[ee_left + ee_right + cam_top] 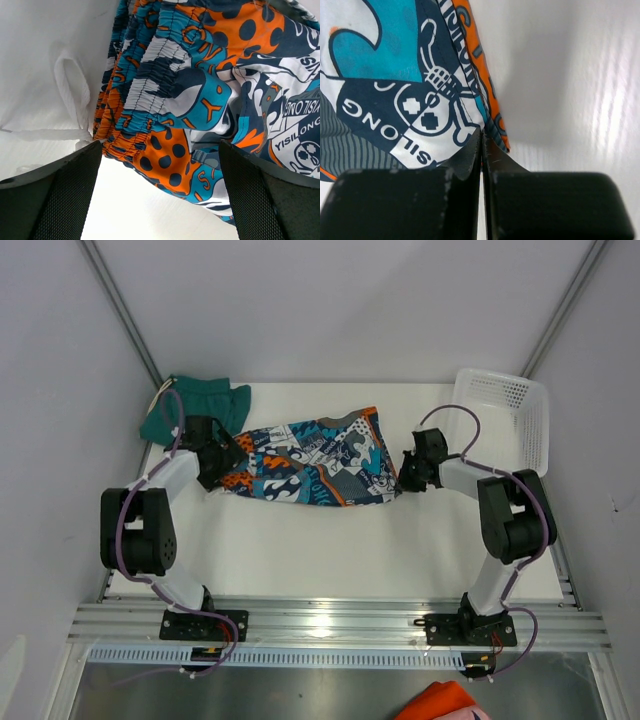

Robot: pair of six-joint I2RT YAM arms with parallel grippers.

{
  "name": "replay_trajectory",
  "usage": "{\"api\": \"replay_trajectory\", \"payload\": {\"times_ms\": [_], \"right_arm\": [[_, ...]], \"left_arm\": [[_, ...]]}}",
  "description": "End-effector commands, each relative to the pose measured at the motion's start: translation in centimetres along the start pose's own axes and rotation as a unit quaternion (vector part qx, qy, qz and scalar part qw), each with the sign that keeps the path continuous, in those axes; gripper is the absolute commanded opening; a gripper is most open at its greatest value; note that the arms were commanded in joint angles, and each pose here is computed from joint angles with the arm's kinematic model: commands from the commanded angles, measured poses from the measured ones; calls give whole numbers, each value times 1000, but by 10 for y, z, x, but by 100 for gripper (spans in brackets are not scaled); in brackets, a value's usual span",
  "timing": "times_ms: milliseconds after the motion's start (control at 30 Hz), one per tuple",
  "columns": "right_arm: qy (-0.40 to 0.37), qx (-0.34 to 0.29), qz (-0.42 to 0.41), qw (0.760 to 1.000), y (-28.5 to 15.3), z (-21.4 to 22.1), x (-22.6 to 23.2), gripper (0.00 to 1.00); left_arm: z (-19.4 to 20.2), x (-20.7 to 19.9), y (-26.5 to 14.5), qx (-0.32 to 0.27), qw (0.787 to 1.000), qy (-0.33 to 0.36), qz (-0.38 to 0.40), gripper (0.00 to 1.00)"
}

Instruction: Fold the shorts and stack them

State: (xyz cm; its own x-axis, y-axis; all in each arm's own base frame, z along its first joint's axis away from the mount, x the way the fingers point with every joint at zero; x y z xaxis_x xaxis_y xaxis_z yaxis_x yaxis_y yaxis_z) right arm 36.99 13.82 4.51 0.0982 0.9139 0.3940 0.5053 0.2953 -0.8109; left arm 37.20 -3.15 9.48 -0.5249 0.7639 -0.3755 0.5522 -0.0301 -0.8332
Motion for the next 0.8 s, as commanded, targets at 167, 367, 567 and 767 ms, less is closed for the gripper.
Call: {"api": "replay_trajectory", "payload": {"times_ms": [167,367,567,767], "right_arm": [[-10,-61,134,989,-49,5,-50,0],[-14,-87,179,980,-73,2,-68,10],[-12,-129,156,979,-97,-25,-50,36],[-39,-126,-30,991,-113,-38,36,46]], "left_arm": [[13,-10,-14,-27,999,10,26,99],[26,-19,-23,-35,999,21,29,99],[32,-30,-30,-45,996,33,65,99],[39,-29,-30,-44,994,49,90,99]]}}
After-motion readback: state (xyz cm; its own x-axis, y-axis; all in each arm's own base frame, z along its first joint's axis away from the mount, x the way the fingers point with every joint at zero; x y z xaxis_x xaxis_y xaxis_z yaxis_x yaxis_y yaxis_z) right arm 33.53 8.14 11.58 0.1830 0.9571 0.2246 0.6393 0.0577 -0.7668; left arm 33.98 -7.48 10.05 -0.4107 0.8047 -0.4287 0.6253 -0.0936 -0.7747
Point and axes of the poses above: each gripper's point midway between its finger pads, its own y axis out along the fingers, its own x axis along the line the jaws close on, z = x × y, the point moved 3 cm from there along -y, back along the fingers, and after that the axes turned 2 degrees about y, right-handed, at the moved point
